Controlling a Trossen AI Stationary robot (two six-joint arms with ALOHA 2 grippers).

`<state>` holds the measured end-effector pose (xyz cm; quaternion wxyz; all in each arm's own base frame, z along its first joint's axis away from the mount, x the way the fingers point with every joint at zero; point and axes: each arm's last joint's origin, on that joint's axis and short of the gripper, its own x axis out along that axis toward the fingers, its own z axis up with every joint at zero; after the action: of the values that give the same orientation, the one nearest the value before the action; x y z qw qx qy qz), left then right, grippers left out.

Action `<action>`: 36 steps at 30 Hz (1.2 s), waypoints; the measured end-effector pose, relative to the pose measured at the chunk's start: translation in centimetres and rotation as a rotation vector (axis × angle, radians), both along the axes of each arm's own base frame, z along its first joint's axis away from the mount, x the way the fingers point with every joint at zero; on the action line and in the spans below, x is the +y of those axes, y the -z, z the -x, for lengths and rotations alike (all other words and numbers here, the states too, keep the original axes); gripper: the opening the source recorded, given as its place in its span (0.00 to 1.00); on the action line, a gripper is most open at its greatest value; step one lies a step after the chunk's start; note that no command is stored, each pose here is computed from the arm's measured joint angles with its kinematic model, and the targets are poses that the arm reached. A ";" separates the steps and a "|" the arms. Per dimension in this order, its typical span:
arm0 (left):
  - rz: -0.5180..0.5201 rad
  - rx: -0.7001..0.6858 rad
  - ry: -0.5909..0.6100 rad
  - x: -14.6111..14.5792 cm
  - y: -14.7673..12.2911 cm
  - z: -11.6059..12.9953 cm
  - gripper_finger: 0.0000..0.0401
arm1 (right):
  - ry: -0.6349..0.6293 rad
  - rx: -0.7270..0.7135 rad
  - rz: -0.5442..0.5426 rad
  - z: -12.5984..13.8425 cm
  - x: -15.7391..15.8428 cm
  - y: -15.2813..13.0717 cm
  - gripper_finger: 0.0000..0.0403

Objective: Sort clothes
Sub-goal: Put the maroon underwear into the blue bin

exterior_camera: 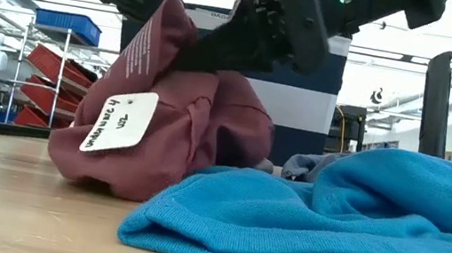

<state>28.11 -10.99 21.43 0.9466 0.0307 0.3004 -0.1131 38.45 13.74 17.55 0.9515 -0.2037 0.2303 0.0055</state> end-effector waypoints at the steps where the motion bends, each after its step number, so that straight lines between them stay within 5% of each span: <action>1: -0.005 0.002 0.000 0.0 0.1 -0.1 0.00 | -0.001 -0.007 -0.002 0.0 0.0 -0.1 0.31; 16: -0.004 -0.054 -0.007 0.4 -0.2 -0.6 0.01 | -0.041 -0.021 -0.039 -0.2 0.0 -0.2 0.31; 28: 0.001 -0.057 -0.053 0.4 -0.2 -0.6 0.25 | -0.022 0.006 -0.022 -0.1 -0.2 0.0 0.02; 36: 0.002 -0.016 -0.118 0.8 -0.1 -0.3 0.32 | 0.041 0.041 -0.051 0.1 -0.6 0.4 0.01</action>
<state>28.40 -10.21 21.53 0.9541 0.0128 0.2938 -0.0570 38.40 13.15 17.17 0.9514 -0.1745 0.2539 -0.0039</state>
